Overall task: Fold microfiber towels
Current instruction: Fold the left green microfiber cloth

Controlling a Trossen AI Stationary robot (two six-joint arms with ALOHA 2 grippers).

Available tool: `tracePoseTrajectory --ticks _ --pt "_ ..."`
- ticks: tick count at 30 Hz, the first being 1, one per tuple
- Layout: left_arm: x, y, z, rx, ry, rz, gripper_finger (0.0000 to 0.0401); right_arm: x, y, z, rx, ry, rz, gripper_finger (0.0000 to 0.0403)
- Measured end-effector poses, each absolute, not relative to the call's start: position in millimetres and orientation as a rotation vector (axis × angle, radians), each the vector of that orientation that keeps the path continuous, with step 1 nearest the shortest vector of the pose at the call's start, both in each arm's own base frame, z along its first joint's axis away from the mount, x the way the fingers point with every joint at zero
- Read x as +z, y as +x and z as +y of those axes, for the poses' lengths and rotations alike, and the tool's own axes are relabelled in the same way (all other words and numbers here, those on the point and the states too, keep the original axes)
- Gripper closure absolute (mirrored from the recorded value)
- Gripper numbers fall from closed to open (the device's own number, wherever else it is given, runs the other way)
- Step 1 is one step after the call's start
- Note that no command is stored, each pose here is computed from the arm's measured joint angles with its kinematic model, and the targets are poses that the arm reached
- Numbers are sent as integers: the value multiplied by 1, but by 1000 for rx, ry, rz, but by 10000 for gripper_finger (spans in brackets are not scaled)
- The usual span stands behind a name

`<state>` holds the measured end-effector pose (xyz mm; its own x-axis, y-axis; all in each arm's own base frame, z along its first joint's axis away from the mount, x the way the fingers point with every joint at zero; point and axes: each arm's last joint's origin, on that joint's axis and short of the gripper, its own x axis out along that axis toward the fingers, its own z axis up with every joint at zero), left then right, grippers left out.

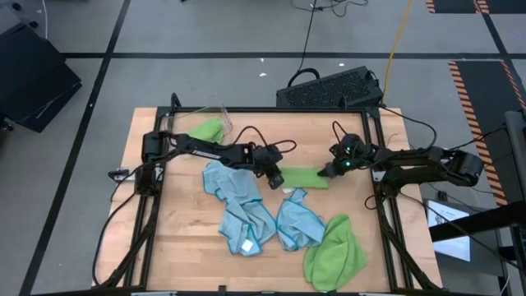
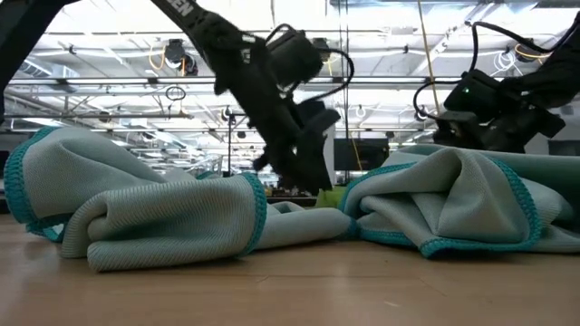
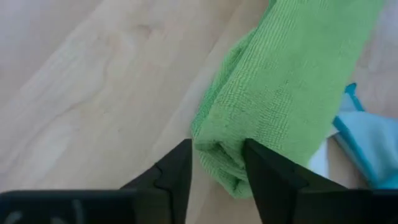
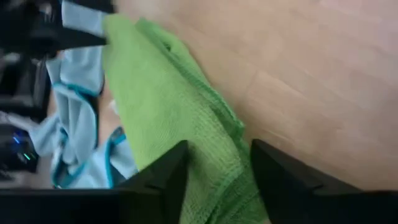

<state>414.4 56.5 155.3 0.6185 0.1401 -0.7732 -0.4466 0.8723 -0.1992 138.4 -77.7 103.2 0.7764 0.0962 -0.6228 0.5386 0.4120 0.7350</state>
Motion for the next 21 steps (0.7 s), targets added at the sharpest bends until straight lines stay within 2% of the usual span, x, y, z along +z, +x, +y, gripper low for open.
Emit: tracePoseTrajectory --ticks 5,8,14,21 --pt "191 421 57 335 -369 762 230 110 142 -81 -345 1251 617 147" --pt "207 422 57 346 -376 742 229 115 144 -82 -376 1320 636 117" --pt "230 437 49 295 -421 601 229 125 134 -74 -498 1434 845 110" --pt "193 447 33 290 -402 694 229 135 118 -61 -553 1475 985 110"
